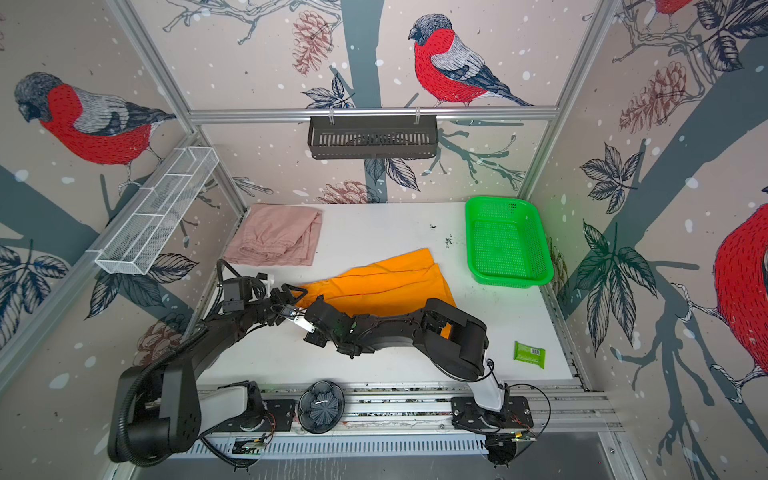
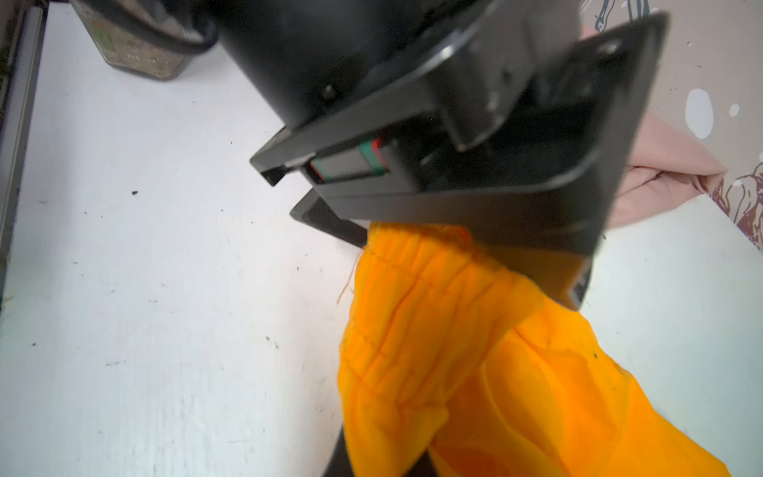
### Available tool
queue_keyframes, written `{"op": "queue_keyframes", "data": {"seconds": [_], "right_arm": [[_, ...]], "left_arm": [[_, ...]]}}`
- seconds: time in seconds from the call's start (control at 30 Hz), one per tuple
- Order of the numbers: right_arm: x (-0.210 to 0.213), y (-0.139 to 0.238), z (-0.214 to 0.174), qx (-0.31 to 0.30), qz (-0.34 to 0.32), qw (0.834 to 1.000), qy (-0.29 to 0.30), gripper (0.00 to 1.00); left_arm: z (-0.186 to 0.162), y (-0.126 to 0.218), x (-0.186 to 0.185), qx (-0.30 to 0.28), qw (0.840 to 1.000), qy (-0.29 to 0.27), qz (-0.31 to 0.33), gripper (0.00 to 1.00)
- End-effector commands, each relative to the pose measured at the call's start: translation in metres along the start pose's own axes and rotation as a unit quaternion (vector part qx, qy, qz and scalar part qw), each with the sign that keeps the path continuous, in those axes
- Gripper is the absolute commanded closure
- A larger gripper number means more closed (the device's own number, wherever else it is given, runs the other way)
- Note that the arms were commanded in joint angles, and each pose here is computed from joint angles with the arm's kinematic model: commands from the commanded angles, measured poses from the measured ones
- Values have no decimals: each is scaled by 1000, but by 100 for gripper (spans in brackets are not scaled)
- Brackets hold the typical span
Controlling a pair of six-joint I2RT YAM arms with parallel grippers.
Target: Fold and stack the shorts
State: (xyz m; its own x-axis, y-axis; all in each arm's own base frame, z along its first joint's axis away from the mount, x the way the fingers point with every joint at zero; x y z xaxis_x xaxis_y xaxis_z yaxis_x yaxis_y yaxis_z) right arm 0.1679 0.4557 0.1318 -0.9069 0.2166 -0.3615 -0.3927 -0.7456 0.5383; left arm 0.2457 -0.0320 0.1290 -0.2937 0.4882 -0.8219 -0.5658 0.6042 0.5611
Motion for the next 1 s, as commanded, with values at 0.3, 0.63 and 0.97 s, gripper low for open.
{"op": "queue_keyframes", "data": {"seconds": [0.3,0.63,0.97], "right_arm": [[-12,13,18,-21,12,999,-35,39],[-93,114,-25,8,-40,992,-121,54],[-52,45,-52,64,57,992,-91,97]], "left_arm": [[8,9,-19,18,998,-52,41,100],[41,40,-75,30,983,-141,116,100],[84,48,-125,24,974,-186,128,100]]}}
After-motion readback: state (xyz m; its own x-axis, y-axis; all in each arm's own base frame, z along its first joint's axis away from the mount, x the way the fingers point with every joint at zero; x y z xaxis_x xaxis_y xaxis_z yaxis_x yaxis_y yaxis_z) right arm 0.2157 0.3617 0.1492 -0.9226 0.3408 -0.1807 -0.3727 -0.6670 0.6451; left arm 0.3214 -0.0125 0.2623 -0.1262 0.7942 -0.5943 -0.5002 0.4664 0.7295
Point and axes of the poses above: each gripper's point midway between its finger pads, its own y axis back along the fingers, its own x axis along the line the jaws close on, z = x × y, the point moved 8 cm from there along y, back along the fingers, and after that the axes turned 7 degrees about y, right-handed, at the moved point
